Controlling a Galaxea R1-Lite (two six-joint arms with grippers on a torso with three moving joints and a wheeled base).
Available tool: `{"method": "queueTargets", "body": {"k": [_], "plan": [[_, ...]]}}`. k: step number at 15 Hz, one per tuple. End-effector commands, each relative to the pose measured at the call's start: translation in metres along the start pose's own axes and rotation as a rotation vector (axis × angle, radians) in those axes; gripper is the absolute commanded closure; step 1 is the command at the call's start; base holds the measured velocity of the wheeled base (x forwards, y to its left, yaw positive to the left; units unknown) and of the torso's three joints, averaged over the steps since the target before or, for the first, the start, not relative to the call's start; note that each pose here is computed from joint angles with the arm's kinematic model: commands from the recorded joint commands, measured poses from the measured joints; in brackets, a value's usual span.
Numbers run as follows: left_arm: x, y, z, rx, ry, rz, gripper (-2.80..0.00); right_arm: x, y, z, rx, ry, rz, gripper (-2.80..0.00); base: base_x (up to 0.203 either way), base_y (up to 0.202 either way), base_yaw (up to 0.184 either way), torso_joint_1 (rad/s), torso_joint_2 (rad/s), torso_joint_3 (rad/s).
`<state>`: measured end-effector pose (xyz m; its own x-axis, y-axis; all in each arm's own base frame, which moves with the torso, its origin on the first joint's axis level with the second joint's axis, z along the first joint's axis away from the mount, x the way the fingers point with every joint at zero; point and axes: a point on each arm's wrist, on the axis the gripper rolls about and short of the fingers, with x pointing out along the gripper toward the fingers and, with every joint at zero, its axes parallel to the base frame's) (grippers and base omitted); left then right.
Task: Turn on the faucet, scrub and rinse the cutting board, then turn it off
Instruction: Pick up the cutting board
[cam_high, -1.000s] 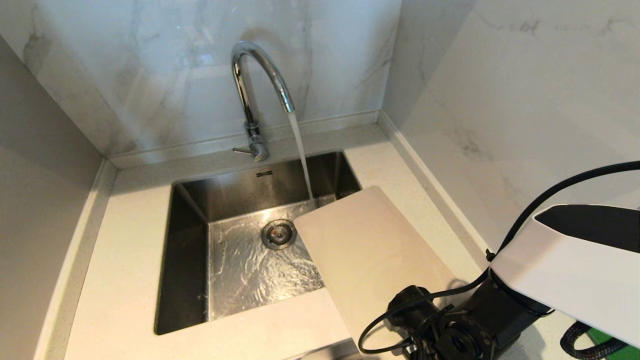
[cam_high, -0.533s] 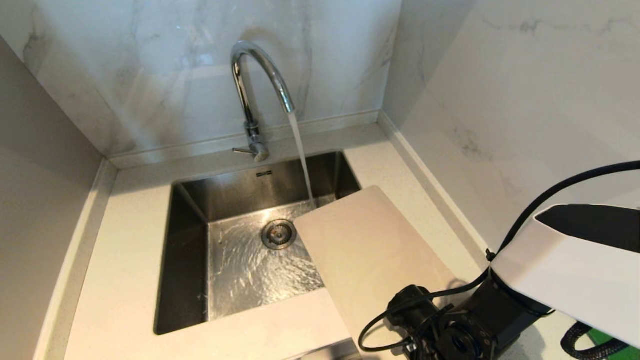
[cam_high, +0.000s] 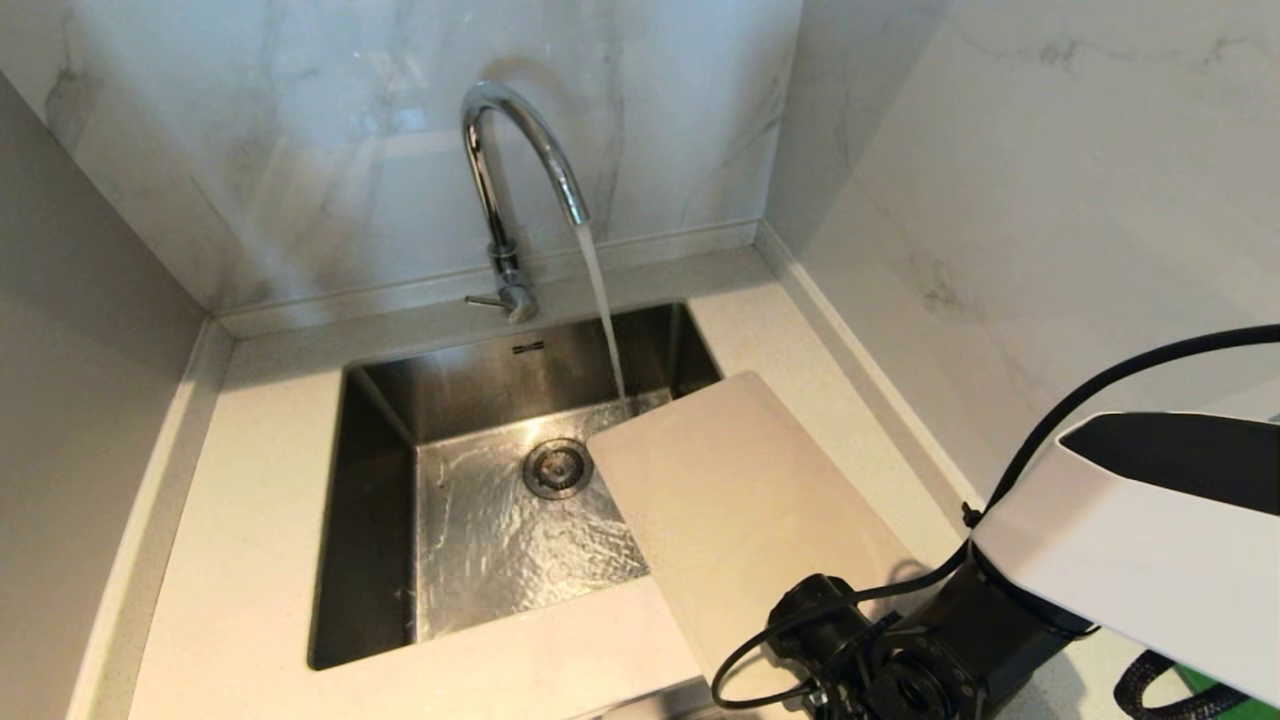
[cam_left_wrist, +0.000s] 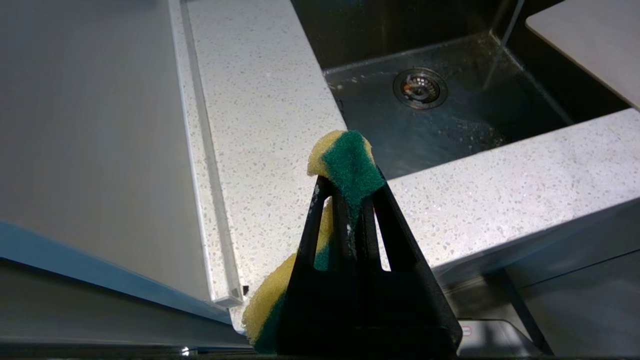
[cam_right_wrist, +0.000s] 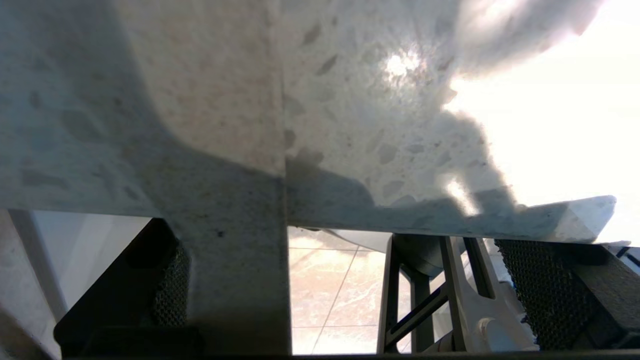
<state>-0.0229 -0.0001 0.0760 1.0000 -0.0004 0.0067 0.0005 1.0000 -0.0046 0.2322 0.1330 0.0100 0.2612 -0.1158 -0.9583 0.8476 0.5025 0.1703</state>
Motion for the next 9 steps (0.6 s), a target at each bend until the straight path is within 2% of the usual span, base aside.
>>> {"method": "queueTargets", "body": {"k": [1, 5, 6, 9], "plan": [[0.0001, 0.0, 0.0001, 0.0, 0.001, 0.001, 0.0, 0.0015, 0.0002, -0.0016, 0.003, 0.0, -0.005, -2.8, 0.0, 0.0, 0.0, 0.0, 0.0, 0.0], [0.0001, 0.0, 0.0001, 0.0, 0.001, 0.0, 0.0, 0.001, 0.0006, -0.0031, 0.006, -0.004, -0.002, -2.8, 0.0, 0.0, 0.0, 0.0, 0.0, 0.0], [0.0002, 0.0, -0.0001, 0.0, 0.001, 0.001, 0.0, 0.0008, 0.001, -0.003, 0.021, -0.009, 0.0, 0.0, 0.0, 0.0, 0.0, 0.0, 0.0, 0.0], [0.0001, 0.0, 0.0, 0.0, 0.001, 0.001, 0.0, 0.0012, 0.0008, -0.0031, 0.02, -0.009, -0.003, 0.0, 0.0, 0.0, 0.0, 0.0, 0.0, 0.0]]}}
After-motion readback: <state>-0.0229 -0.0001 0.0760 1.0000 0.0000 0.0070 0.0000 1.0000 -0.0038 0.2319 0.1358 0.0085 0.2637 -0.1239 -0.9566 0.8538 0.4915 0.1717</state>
